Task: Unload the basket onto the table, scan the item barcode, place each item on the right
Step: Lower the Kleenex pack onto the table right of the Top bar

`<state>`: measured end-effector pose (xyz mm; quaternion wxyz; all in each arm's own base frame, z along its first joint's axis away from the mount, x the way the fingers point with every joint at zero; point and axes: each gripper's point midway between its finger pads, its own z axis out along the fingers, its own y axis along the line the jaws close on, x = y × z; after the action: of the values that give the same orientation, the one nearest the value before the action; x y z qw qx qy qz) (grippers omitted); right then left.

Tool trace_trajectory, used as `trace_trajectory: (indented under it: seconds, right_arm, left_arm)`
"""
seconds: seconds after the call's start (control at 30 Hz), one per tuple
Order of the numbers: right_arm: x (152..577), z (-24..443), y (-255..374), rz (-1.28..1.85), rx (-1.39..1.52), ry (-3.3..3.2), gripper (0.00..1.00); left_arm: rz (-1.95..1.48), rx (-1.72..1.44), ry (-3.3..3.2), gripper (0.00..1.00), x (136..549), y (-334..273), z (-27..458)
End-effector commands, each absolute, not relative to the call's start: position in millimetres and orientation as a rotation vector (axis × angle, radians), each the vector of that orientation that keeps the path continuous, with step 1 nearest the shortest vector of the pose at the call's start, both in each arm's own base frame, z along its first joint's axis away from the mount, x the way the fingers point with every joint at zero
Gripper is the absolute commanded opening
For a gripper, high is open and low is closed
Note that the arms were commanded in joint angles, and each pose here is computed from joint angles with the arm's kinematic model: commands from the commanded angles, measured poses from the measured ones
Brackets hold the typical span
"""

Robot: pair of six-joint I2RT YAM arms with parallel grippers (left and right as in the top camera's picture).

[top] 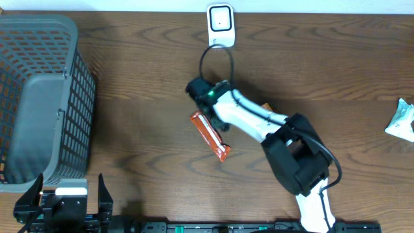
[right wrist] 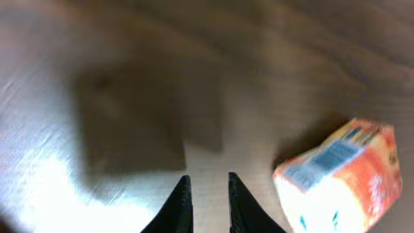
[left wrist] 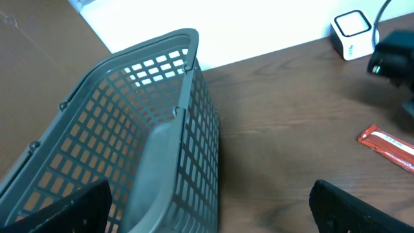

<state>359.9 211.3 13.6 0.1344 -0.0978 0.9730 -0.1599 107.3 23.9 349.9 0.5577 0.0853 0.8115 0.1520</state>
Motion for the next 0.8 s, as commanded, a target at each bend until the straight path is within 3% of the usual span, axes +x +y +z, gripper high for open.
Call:
trace_trajectory:
  seconds: [0.0, 0.37, 0.6, 0.77]
  right_arm:
    - [374.5, 4.5, 193.5, -0.383, -0.129, 2.879, 0.11]
    - [370.6, -1.1, 165.0, -0.322, -0.008, 3.004, 0.01]
    - [324.5, 5.6, 137.9, -0.534, -0.063, 3.163, 0.01]
    - [313.7, 26.2, 94.6, -0.896, 0.018, 3.093, 0.01]
  left_arm:
    - [0.364, 0.212, 1.907, 0.98, 105.9, 23.6, 350.6]
    - [0.364, 0.212, 1.907, 0.98, 105.9, 23.6, 350.6]
    - [0.364, 0.212, 1.907, 0.98, 105.9, 23.6, 350.6]
    - [0.364, 0.212, 1.906, 0.98, 105.8, 23.6, 350.6]
